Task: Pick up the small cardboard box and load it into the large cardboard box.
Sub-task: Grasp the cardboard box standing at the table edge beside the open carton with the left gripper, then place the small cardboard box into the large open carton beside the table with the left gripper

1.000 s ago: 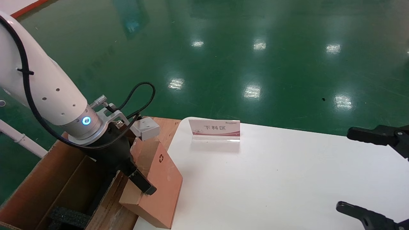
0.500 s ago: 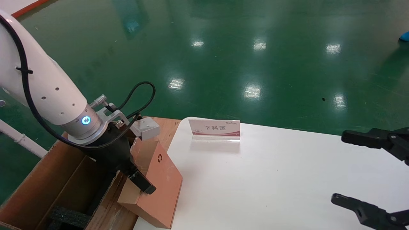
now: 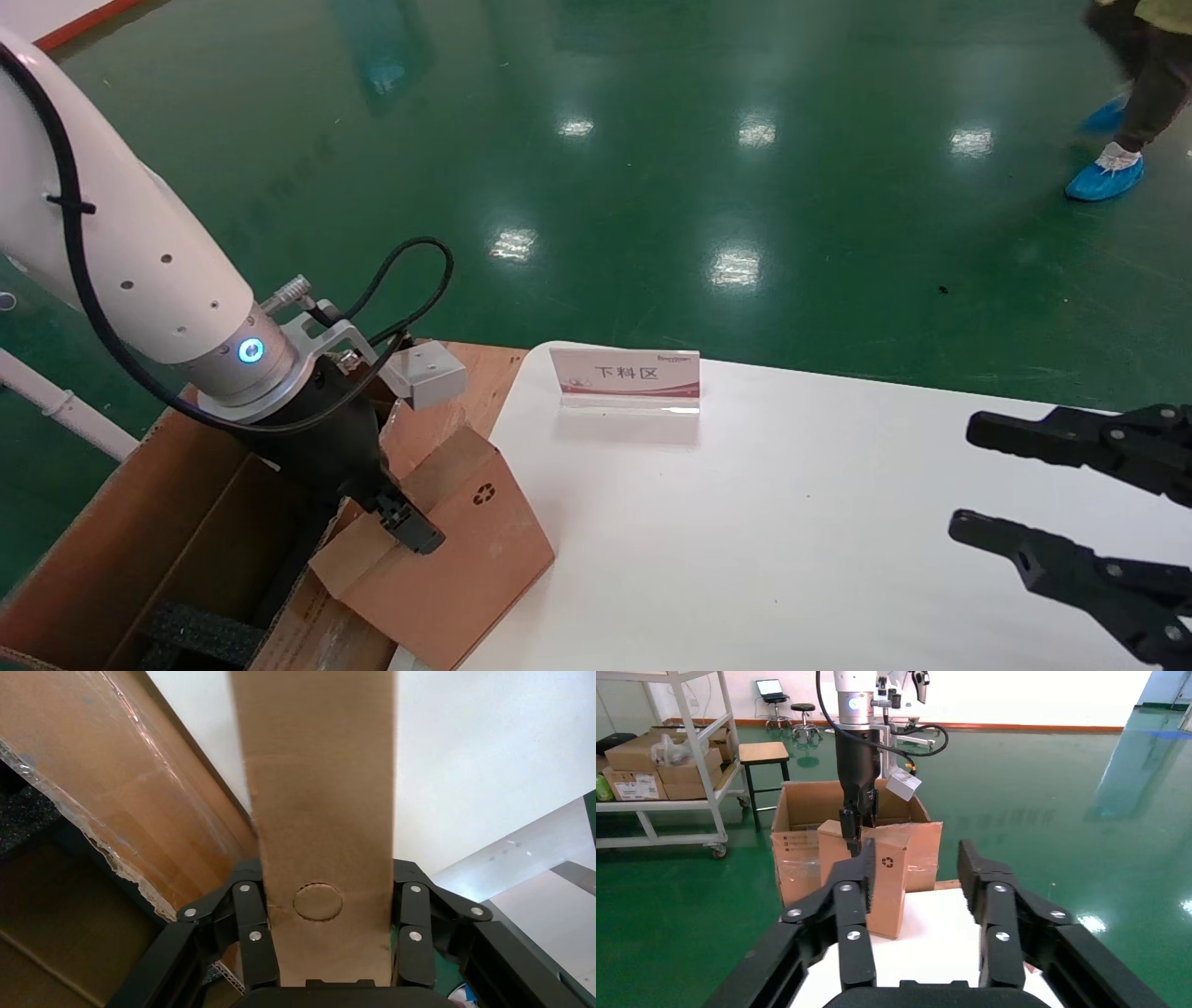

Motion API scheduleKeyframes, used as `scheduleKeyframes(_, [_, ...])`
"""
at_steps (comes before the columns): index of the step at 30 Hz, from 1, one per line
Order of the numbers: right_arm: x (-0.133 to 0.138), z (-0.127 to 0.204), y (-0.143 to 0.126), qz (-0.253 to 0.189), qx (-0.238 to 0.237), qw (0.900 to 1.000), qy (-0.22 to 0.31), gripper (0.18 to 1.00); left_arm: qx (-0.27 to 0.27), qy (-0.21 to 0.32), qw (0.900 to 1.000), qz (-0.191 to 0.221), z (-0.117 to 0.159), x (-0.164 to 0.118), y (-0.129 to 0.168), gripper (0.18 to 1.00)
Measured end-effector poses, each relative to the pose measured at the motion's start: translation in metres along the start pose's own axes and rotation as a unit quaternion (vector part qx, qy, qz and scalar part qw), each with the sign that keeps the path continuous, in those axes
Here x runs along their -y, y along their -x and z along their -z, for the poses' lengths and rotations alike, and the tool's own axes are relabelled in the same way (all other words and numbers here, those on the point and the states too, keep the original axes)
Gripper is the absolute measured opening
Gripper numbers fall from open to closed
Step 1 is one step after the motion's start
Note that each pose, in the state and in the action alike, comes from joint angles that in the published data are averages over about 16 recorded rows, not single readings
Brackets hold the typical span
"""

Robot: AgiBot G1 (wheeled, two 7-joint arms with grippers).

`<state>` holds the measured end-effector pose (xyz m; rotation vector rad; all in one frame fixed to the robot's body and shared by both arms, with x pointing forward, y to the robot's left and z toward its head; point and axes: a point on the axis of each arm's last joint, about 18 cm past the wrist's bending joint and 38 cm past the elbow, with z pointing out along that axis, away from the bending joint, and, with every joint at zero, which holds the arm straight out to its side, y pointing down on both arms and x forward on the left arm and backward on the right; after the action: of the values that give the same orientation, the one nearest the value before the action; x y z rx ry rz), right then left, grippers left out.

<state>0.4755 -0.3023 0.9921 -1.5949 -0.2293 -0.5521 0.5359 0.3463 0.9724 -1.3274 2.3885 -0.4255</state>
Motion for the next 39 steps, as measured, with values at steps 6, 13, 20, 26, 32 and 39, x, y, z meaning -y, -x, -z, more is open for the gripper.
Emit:
scheduleKeyframes(6, [0.000,0.000,0.000,0.000,0.000,1.000,0.000,0.457,0.006,-0.009,0.9999,-0.004,0.009,0.004,0.002,0.454])
scheduleKeyframes(13, [0.000,0.000,0.000,0.000,0.000,1.000,0.000,0.333,0.024,-0.059,0.9978,-0.016,0.055,0.015,0.007,0.378])
scheduleKeyframes(20, [0.000,0.000,0.000,0.000,0.000,1.000,0.000,0.245,0.064,-0.128,0.9892,-0.031,0.133,0.018,0.010,0.352])
scheduleKeyframes(26, [0.000,0.000,0.000,0.000,0.000,1.000,0.000,0.207,0.113,-0.151,0.9818,-0.023,0.185,0.006,0.018,0.350])
scheduleKeyframes(32, [0.000,0.000,0.000,0.000,0.000,1.000,0.000,0.193,0.159,-0.132,0.9783,0.015,0.207,-0.017,0.035,0.349])
scheduleKeyframes(39, [0.000,0.000,0.000,0.000,0.000,1.000,0.000,0.191,0.179,-0.093,0.9762,0.080,0.196,-0.054,0.063,0.347])
